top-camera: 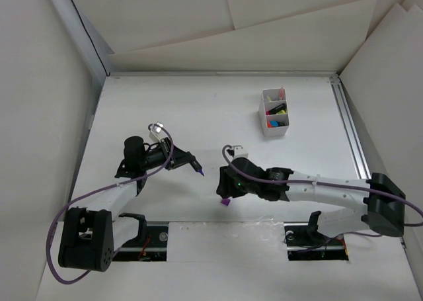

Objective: Sort the stationery into containers
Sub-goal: Pick up the pen cap from the center of the board.

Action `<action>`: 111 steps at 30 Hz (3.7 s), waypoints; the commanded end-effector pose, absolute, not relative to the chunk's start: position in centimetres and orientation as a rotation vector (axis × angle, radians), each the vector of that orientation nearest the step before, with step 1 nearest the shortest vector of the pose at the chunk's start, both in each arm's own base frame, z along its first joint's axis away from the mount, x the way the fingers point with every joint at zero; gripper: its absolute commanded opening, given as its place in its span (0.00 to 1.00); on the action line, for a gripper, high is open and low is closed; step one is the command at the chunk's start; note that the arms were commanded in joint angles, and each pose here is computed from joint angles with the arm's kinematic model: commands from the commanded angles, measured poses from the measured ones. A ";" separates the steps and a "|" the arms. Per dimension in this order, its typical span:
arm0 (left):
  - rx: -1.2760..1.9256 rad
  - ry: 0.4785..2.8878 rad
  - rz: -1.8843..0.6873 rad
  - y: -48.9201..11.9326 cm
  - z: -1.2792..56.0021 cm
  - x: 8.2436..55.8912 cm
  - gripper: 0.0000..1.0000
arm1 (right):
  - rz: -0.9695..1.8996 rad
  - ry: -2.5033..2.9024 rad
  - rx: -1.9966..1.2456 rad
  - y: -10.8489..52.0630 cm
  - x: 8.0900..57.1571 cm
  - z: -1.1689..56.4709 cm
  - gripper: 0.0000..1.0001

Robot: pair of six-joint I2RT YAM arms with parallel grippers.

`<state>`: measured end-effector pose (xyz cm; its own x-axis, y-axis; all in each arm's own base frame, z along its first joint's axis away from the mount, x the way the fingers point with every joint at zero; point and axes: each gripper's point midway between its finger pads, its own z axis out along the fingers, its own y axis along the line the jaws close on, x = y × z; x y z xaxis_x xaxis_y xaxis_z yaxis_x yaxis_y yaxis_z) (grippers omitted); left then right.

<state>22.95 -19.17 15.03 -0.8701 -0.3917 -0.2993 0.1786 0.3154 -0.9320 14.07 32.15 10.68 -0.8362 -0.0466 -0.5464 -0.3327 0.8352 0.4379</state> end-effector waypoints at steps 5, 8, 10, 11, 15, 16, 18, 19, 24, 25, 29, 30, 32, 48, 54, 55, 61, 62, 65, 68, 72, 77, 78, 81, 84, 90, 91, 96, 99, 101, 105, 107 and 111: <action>-0.112 2.039 -1.578 -19.2 16.9 23.8 0.00 | 0.450 2.649 -0.521 29.5 11.9 5.5 0.57; -0.122 2.049 -1.579 -19.2 17.0 23.5 0.00 | 0.417 2.657 -0.557 29.6 12.1 5.1 0.57; -0.116 2.054 -1.573 -19.1 16.8 23.4 0.00 | 0.376 2.683 -0.567 29.1 11.9 4.7 0.59; -0.116 2.054 -1.573 -19.1 16.8 23.4 0.00 | 0.379 2.681 -0.566 29.4 12.0 5.1 0.60; -0.108 2.045 -1.572 -19.2 17.2 23.6 0.00 | 0.294 2.697 -0.567 28.9 12.4 4.5 0.61; -0.108 2.045 -1.572 -19.2 17.2 23.6 0.00 | 0.294 2.697 -0.567 28.9 12.4 4.5 0.61; -0.117 2.047 -1.577 -19.2 17.2 23.6 0.00 | 0.270 2.719 -0.594 28.8 12.1 3.6 0.62; -0.111 2.040 -1.576 -19.2 17.3 23.7 0.00 | 0.278 2.727 -0.599 29.0 12.0 3.4 0.62; -0.110 2.040 -1.576 -19.2 17.3 23.7 0.00 | 0.276 2.730 -0.638 30.0 12.3 2.5 0.55; -0.104 2.032 -1.575 -19.2 17.7 23.8 0.00 | 0.266 2.729 -0.656 30.1 12.3 2.1 0.54; -0.102 2.031 -1.575 -19.2 17.8 23.7 0.00 | 0.258 2.723 -0.684 30.8 12.7 1.9 0.45; -0.102 2.030 -1.575 -19.2 17.8 23.7 0.00 | 0.260 2.711 -0.678 31.0 13.0 1.9 0.43; -0.102 2.030 -1.575 -19.2 17.8 23.7 0.00 | 0.241 2.717 -0.694 31.1 13.1 1.4 0.41; -0.101 2.027 -1.562 -19.1 18.0 23.8 0.00 | 0.264 2.667 -0.704 32.0 14.9 1.3 0.59; -0.093 2.027 -1.556 -19.1 18.1 23.7 0.00 | 0.268 2.670 -0.724 32.3 14.9 0.9 0.52; -0.093 2.027 -1.556 -19.1 18.1 23.7 0.00 | 0.268 2.670 -0.724 32.3 14.9 0.9 0.49; -0.087 2.019 -1.555 -19.1 18.4 23.8 0.00 | 0.336 2.719 -0.675 32.6 13.8 0.8 0.37; -0.096 2.030 -1.557 -19.1 18.1 23.9 0.00 | 0.386 2.709 -0.652 33.4 13.8 1.4 0.37; -0.094 2.037 -1.552 -19.1 17.8 24.0 0.00 | 0.466 2.726 -0.595 33.9 13.2 1.7 0.46; -0.084 2.037 -1.561 -19.2 17.8 24.0 0.00 | 0.471 2.722 -0.560 33.9 13.4 1.8 0.54; -0.070 2.021 -1.559 -19.2 18.2 24.2 0.00 | 0.483 2.719 -0.545 33.8 13.3 2.2 0.54; -0.081 2.025 -1.565 -19.2 18.0 24.0 0.00 | 0.526 2.726 -0.542 33.8 12.7 2.5 0.54; -0.081 2.025 -1.565 -19.2 18.0 24.0 0.00 | 0.523 2.722 -0.554 33.7 12.7 2.5 0.54; -0.081 2.025 -1.565 -19.2 18.0 24.0 0.00 | 0.500 2.715 -0.580 33.3 12.8 2.6 0.54; -0.088 2.033 -1.566 -19.2 17.9 24.0 0.00 | 0.476 2.699 -0.582 33.1 13.2 2.6 0.54; -0.097 2.031 -1.557 -19.1 17.8 24.2 0.00 | 0.340 2.660 -0.573 32.3 14.5 1.4 0.53; -0.097 2.031 -1.557 -19.1 17.8 24.2 0.00 | 0.331 2.654 -0.569 32.2 14.6 1.4 0.52; -0.131 2.038 -1.547 -19.0 17.3 24.4 0.00 | 0.345 2.645 -0.579 32.6 14.4 1.5 0.51; -0.165 2.045 -1.552 -19.0 16.8 24.4 0.00 | 0.335 2.633 -0.600 32.6 14.3 1.5 0.51; -0.180 2.058 -1.575 -19.1 16.2 24.4 0.00 | 0.326 2.639 -0.603 32.4 14.2 1.4 0.52; -0.179 2.045 -1.595 -19.2 16.3 24.3 0.00 | 0.313 2.645 -0.641 32.3 13.3 1.3 0.54; -0.179 2.045 -1.595 -19.2 16.3 24.3 0.00 | 0.299 2.633 -0.627 32.3 13.3 1.3 0.54; -0.197 2.041 -1.576 -19.1 16.2 24.6 0.00 | 0.277 2.627 -0.584 32.2 13.8 1.6 0.52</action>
